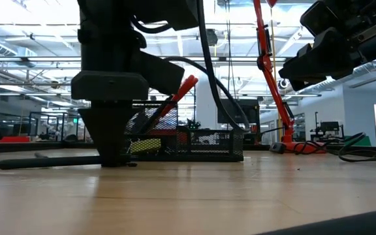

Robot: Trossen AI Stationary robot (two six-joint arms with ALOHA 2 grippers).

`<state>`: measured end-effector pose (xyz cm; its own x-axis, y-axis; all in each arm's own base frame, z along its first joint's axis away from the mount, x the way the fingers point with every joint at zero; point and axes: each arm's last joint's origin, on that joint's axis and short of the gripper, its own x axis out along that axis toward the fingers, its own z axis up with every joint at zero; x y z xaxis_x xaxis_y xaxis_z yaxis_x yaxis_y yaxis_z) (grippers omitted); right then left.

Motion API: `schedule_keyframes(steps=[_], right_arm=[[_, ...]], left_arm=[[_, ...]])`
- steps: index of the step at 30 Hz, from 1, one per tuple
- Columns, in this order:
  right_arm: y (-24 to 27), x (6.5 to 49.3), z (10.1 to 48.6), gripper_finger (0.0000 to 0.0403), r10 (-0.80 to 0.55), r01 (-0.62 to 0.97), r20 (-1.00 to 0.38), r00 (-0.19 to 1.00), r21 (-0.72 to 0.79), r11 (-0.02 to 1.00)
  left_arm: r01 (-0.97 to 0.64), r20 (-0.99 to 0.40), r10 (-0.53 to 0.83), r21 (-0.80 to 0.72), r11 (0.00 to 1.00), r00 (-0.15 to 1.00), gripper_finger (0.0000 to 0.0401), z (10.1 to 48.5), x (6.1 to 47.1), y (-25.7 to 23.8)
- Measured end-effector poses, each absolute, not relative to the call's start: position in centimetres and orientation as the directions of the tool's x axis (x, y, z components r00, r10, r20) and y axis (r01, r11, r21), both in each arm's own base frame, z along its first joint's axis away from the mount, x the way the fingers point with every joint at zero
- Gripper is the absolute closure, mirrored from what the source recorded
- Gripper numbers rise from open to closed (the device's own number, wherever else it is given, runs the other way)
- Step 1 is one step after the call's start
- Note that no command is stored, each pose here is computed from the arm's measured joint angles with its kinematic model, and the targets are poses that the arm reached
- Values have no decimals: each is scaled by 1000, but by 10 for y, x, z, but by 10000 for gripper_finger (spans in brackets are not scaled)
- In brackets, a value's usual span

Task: Pick and place office supplies into organizer
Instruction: Put the black pen into the black desk organizer

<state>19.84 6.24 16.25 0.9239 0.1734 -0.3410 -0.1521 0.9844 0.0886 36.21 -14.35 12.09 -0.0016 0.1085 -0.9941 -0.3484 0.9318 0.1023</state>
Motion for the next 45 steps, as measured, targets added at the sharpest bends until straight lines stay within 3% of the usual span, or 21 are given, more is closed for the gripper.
schedule_keyframes(steps=[3, 7, 11, 14, 18, 27, 33, 39, 45], right_arm=[[62, 198, 163, 399, 173, -152, -341, 924, 89, 984], [62, 199, 163, 399, 174, -152, -338, 925, 89, 984], [62, 199, 163, 399, 174, -152, -337, 925, 89, 984], [62, 199, 163, 399, 174, -152, -337, 925, 89, 984], [62, 199, 163, 399, 174, -152, -338, 925, 91, 984], [63, 199, 164, 399, 177, -149, -332, 926, 110, 983], [63, 199, 164, 399, 178, -148, -330, 927, 114, 982], [65, 198, 163, 399, 209, -176, -334, 919, 125, 976], [65, 198, 163, 399, 209, -177, -334, 919, 124, 976]], left_arm=[[-333, -989, 144, 127, 934, 28, 349, 124, 361, -149], [-312, -974, 187, 139, 940, 129, 379, 140, 364, -160], [-290, -908, 235, 135, 947, 347, 388, 179, 366, -168], [-282, -799, 299, 169, 944, 522, 372, 213, 366, -171], [-269, -671, 365, 247, 931, 645, 356, 252, 357, -169], [-279, -526, 451, 376, 884, 721, 383, 309, 342, -143], [-298, -491, 498, 431, 852, 715, 361, 316, 345, -111], [-196, -368, 295, 285, 938, 882, 379, 303, 336, -78], [-199, -301, 250, 192, 961, 920, 376, 275, 307, -47]])
